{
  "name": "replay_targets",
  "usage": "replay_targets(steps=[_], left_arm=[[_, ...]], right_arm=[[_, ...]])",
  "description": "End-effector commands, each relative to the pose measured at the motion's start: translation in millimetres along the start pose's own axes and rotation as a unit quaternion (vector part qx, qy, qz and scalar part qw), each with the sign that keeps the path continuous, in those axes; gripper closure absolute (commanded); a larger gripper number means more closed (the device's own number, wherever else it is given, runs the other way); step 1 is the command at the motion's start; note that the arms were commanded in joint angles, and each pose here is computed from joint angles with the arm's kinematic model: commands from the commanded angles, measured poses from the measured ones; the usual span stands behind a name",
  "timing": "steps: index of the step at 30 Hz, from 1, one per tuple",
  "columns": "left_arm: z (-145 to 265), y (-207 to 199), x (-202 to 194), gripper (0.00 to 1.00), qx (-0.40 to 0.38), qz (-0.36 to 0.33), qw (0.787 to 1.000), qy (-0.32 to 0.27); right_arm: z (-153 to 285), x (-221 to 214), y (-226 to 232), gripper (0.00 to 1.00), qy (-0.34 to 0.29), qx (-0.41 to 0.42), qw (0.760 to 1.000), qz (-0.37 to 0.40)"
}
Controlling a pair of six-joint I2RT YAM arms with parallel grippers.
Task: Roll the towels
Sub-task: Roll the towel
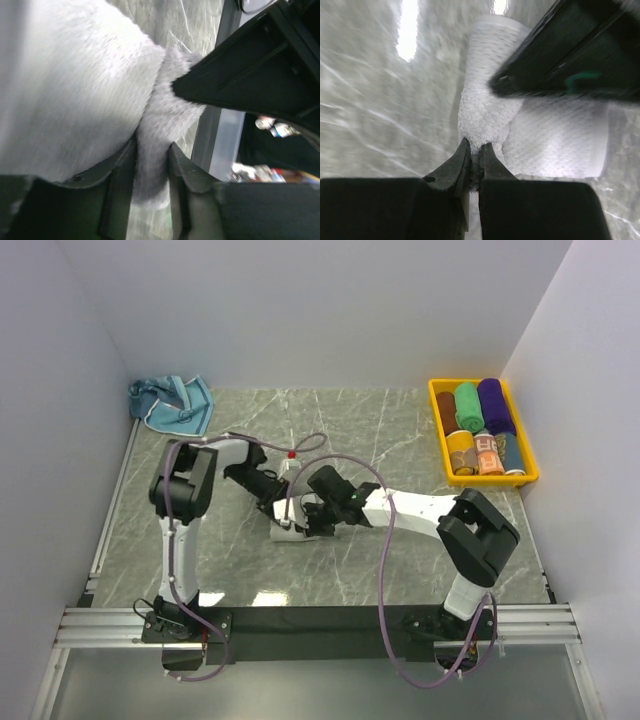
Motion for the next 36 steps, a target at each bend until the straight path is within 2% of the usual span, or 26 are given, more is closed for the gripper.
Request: replay_targets(steps=[1,5,6,10,11,15,20,22,24,27,32,36], left_arm=[[50,12,11,0.62,0.113,-0.092,0.988,-0.047],[100,-6,6,0.57,0.17,-0.091,0.974,-0.122],[106,-10,2,0.57,0.181,-0.09,0.971,-0.127],[131,-30,-15,0.57,0.242,-0.086,0.952,-0.169],[136,-42,-20,0.57,0.269,-0.105,0.941,-0.178],[134,-76,-33,0.57,0.333,-0.152,0.915,-0.168],[112,-113,-59,0.53,0.391,-0.229,0.883,-0.125],[98,-120,-62,0.47,0.398,-0.276,0.869,-0.102],[76,-125,-68,0.44,0.397,-0.319,0.858,-0.07],[47,-128,-62,0.42,0.388,-0.384,0.837,-0.025],[13,-128,-40,0.41,0.363,-0.483,0.796,0.029],[-4,-117,-31,0.41,0.347,-0.528,0.772,0.069]], right_arm=[[10,-2,26,1.0,0.043,0.097,0.989,-0.106],[4,2,23,1.0,0.079,0.138,0.97,-0.186],[-3,-8,26,1.0,0.107,0.158,0.958,-0.213],[-16,-7,17,1.0,0.129,0.187,0.937,-0.264],[-19,-9,15,1.0,0.134,0.193,0.931,-0.281],[-30,-15,8,1.0,0.149,0.223,0.903,-0.336],[-41,-24,1,1.0,0.169,0.266,0.868,-0.383],[-48,-27,-3,1.0,0.169,0.28,0.855,-0.402],[-53,-35,-4,1.0,0.181,0.297,0.834,-0.428],[-57,-39,-13,1.0,0.172,0.313,0.816,-0.454],[-60,-46,-26,1.0,0.17,0.315,0.807,-0.47],[-63,-48,-29,1.0,0.168,0.319,0.801,-0.477]])
Point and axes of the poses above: each gripper's point midway between its finger pads, its own z axis back along the fingers, its own y axis along the line the jaws close on, x = y × z, the point moved 8 cm from there along z, back along the fingers, and after that the axes turned 13 degrees about -z, right-handed, at the moved point
